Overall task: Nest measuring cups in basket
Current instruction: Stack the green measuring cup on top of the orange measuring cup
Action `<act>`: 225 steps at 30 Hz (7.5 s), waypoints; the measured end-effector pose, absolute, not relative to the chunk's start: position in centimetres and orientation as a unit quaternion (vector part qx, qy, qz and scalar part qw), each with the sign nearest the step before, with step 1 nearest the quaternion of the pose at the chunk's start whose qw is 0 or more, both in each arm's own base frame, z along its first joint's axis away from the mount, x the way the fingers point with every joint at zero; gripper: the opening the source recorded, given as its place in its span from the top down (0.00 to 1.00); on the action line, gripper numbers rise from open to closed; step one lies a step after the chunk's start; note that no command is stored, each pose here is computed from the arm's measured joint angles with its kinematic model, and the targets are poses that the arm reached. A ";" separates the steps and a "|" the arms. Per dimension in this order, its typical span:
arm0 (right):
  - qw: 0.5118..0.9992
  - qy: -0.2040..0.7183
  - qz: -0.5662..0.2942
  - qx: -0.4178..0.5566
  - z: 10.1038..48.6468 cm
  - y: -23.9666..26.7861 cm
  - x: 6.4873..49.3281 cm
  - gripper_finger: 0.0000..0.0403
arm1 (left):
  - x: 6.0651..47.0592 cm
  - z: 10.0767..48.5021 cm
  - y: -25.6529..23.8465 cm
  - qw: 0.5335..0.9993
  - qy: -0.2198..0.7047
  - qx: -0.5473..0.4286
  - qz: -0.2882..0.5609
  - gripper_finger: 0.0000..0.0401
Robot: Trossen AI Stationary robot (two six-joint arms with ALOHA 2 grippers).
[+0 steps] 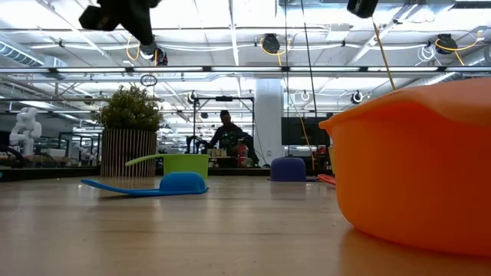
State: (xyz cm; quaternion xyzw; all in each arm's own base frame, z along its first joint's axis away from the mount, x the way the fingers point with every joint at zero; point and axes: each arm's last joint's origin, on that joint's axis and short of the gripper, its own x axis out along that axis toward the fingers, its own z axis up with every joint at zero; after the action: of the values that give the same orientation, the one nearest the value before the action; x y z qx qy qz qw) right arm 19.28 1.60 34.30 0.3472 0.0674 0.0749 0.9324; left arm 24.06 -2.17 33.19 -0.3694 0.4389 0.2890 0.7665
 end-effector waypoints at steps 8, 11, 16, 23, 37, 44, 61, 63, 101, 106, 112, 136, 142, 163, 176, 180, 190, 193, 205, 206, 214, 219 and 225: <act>0.942 0.018 -0.005 0.335 36.6 0.9 19.4 1.00 | 25.3 29.0 1.3 0.694 0.535 -0.422 0.233 0.83; 0.931 0.021 -0.007 0.364 36.6 0.9 19.4 1.00 | 25.0 27.3 2.7 0.676 0.561 -0.425 0.217 0.71; 0.906 0.030 -0.005 0.422 36.3 1.6 19.9 1.00 | 24.3 25.1 4.3 0.685 0.576 -0.403 0.189 0.50; 0.881 0.031 -0.025 0.471 35.4 3.5 21.5 1.00 | 23.6 21.3 5.6 0.711 0.566 -0.386 0.160 0.33; 0.870 -0.016 0.022 0.492 34.5 8.2 24.7 1.00 | 23.3 17.7 6.1 0.754 0.523 -0.375 0.131 0.29; 0.872 -0.009 0.027 0.489 34.3 8.9 24.6 1.00 | 22.1 16.1 6.8 0.758 0.529 -0.364 0.119 0.29; 0.892 0.008 0.051 0.449 34.2 9.1 24.6 1.00 | 21.8 14.0 6.8 0.777 0.460 -0.420 0.091 0.29; 0.894 0.009 0.053 0.445 34.2 9.1 24.6 1.00 | 21.9 14.1 6.8 0.779 0.458 -0.420 0.088 0.29; 0.913 0.007 0.045 0.405 34.3 8.7 24.5 1.00 | 25.0 15.4 4.6 0.821 0.365 -0.438 -0.009 0.99; 0.908 0.021 0.015 0.419 34.1 7.5 24.4 1.00 | 25.6 18.0 2.3 0.838 0.305 -0.449 -0.049 0.99; 0.900 0.050 -0.012 0.432 34.5 5.7 22.5 0.99 | 27.1 21.7 -1.2 0.853 0.213 -0.470 -0.082 0.99; 0.820 0.169 0.110 0.535 34.6 2.2 21.3 0.59 | 39.1 30.7 -13.9 0.905 0.114 -0.406 -0.058 1.00; 0.826 0.140 0.098 0.537 35.4 1.9 20.2 0.59 | 41.6 30.4 -16.3 0.905 0.102 -0.409 -0.063 0.99; 0.816 0.159 0.088 0.549 35.1 2.0 20.0 0.59 | 42.0 30.5 -16.6 0.910 0.116 -0.379 -0.119 0.99; 0.798 0.191 0.128 0.558 35.1 2.3 19.8 0.69 | 42.7 30.5 -14.7 0.900 0.137 -0.379 -0.165 0.99; 0.788 0.217 0.139 0.559 34.8 2.4 19.7 0.69 | 42.8 30.5 -14.2 0.895 0.143 -0.385 -0.176 0.99; 0.765 0.264 0.197 0.554 34.7 2.7 19.5 0.69 | 42.7 30.5 -14.3 0.881 0.160 -0.394 -0.206 0.99; 0.756 0.282 0.206 0.554 34.5 2.8 19.3 0.69 | 42.7 30.5 -14.3 0.877 0.164 -0.398 -0.212 0.99; 0.742 0.332 0.228 0.536 33.8 3.0 18.9 0.69 | 42.6 30.5 -14.6 0.871 0.171 -0.405 -0.220 0.99; 0.743 0.332 0.229 0.534 33.8 3.0 18.9 0.69 | 42.6 30.5 -14.7 0.871 0.171 -0.405 -0.220 0.99; 0.744 0.334 0.242 0.526 33.8 2.9 18.9 0.69 | 42.5 30.5 -15.2 0.876 0.166 -0.399 -0.216 1.00; 0.735 0.340 0.250 0.531 33.8 2.5 18.8 0.69 | 42.4 30.5 -15.3 0.875 0.166 -0.399 -0.217 1.00; 0.724 0.350 0.269 0.530 33.8 2.4 18.8 0.69 | 42.4 30.5 -15.4 0.876 0.165 -0.398 -0.217 1.00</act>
State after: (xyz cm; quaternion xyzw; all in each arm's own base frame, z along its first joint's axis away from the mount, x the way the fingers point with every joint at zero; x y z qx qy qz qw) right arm 18.75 2.45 33.81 0.5302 0.3500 0.2692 0.7238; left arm 42.37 -15.36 30.49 -0.3982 0.1655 -0.2169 0.8758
